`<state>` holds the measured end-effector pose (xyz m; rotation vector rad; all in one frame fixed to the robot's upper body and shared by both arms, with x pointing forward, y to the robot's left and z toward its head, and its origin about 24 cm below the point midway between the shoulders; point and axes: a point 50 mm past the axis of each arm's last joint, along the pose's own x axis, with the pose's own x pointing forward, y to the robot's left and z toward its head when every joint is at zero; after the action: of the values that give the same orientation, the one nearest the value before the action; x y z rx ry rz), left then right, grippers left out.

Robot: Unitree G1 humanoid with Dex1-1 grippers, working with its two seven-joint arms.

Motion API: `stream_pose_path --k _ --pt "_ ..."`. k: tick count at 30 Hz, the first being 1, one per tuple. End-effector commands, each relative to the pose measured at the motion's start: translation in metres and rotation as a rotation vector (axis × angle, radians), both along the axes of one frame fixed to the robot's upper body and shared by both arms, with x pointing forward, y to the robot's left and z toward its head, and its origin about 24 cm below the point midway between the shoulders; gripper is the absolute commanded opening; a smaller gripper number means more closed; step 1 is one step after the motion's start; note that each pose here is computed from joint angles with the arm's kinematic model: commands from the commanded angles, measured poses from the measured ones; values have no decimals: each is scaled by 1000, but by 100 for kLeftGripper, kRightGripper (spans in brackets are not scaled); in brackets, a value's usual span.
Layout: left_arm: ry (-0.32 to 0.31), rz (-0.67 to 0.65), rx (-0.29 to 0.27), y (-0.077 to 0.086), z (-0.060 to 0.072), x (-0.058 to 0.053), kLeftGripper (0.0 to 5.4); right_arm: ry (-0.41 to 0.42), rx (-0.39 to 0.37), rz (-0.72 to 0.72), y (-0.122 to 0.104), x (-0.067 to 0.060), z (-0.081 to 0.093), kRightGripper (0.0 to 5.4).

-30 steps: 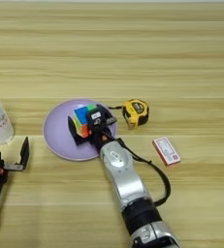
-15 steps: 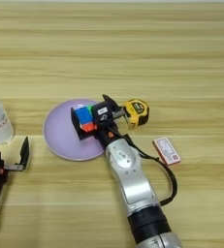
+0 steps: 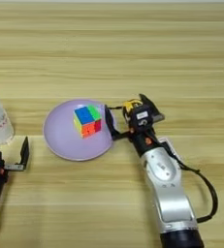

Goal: Move the objects on the table

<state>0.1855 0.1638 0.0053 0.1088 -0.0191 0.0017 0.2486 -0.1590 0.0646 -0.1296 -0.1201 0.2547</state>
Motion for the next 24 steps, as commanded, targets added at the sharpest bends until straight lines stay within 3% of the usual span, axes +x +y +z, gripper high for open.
stream_pose_path --k 1,5,12,16,24 --pt "5 13 2 2 0 -1 540 23 -20 -69 -30 -8 -6 539" --pt "17 21 -4 4 -2 -5 540 60 -44 -120 -54 -20 -17 539" --pt "4 44 -25 4 -1 -7 540 140 -101 -104 -71 -48 -39 539" --pt "3 51 -29 4 0 -8 540 210 -84 -123 -79 -53 -56 539" --pt "-1 91 -41 11 1 -8 540 285 -64 -113 -86 -61 -72 539"
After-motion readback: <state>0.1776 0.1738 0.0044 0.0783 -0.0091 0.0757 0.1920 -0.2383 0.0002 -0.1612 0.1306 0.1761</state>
